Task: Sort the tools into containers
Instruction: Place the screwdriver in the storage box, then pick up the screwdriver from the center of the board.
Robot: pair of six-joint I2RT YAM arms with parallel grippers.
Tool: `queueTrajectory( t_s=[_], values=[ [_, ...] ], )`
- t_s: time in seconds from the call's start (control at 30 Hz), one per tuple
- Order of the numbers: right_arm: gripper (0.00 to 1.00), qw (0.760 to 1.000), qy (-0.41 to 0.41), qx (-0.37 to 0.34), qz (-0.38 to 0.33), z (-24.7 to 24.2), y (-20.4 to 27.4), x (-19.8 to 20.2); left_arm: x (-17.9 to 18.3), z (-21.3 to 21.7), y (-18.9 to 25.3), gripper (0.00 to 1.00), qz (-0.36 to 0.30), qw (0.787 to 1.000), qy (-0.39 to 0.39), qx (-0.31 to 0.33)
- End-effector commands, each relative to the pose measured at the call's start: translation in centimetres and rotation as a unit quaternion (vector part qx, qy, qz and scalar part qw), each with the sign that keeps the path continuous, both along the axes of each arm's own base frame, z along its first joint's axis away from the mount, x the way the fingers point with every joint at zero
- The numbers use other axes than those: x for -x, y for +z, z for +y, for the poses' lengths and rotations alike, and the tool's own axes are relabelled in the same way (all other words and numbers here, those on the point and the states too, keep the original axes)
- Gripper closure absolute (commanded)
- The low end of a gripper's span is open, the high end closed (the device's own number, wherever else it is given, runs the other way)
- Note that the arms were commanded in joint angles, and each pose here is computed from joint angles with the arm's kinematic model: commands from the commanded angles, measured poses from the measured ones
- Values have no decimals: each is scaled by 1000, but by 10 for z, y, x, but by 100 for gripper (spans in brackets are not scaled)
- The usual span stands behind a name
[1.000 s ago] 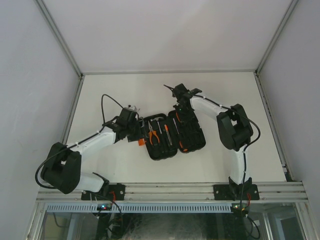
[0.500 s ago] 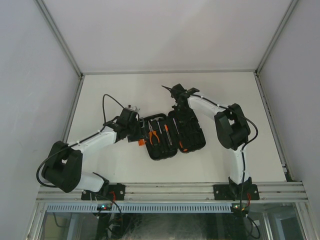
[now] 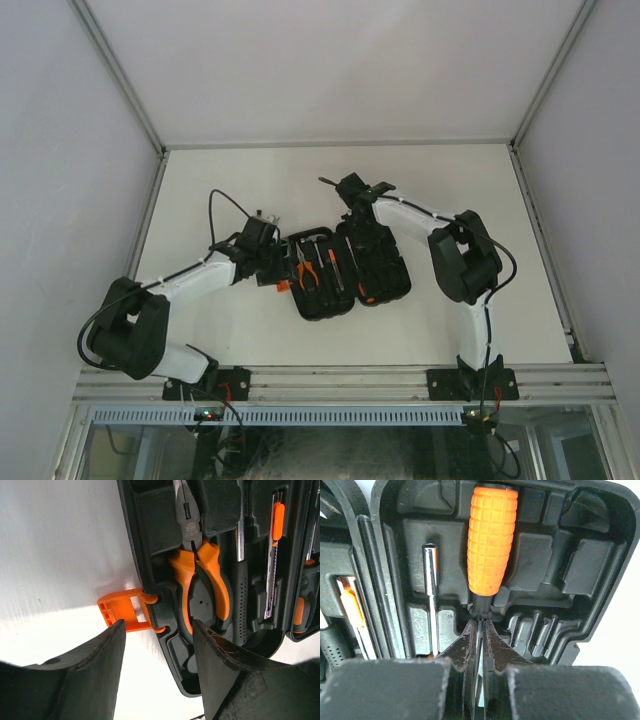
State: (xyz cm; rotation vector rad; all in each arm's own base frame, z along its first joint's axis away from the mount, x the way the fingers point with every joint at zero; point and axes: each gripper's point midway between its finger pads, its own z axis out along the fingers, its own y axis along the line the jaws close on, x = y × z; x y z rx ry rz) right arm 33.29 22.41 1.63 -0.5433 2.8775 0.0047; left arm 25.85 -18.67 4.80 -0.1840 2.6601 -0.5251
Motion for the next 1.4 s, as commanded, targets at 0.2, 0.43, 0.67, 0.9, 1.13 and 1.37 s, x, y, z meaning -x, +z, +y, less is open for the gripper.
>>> queueTrajectory(
  t_s=[0.2, 0.43, 0.67, 0.9, 1.13, 1.37],
  values=[
    [100, 971, 10, 45, 236, -15, -121, 138, -20, -12, 20, 40, -34, 999, -15, 18],
    [100, 966, 14, 48, 255, -21, -128, 157, -20, -12, 17, 40, -31, 999, -14, 17],
    [100, 987, -1, -5, 158, -8, -76, 112, -30, -3, 25, 40, -44, 999, 3, 14],
    [91, 988, -24, -153, -3, 18, 39, 33, -45, 10, 26, 39, -39, 999, 25, 7],
    [73, 965, -34, -225, -129, 17, 120, -2, -57, 6, 24, 39, -33, 999, 24, 8],
    [70, 960, -65, -231, -146, -8, 118, 9, -67, -6, 22, 40, -22, 999, 11, 22]
  ],
)
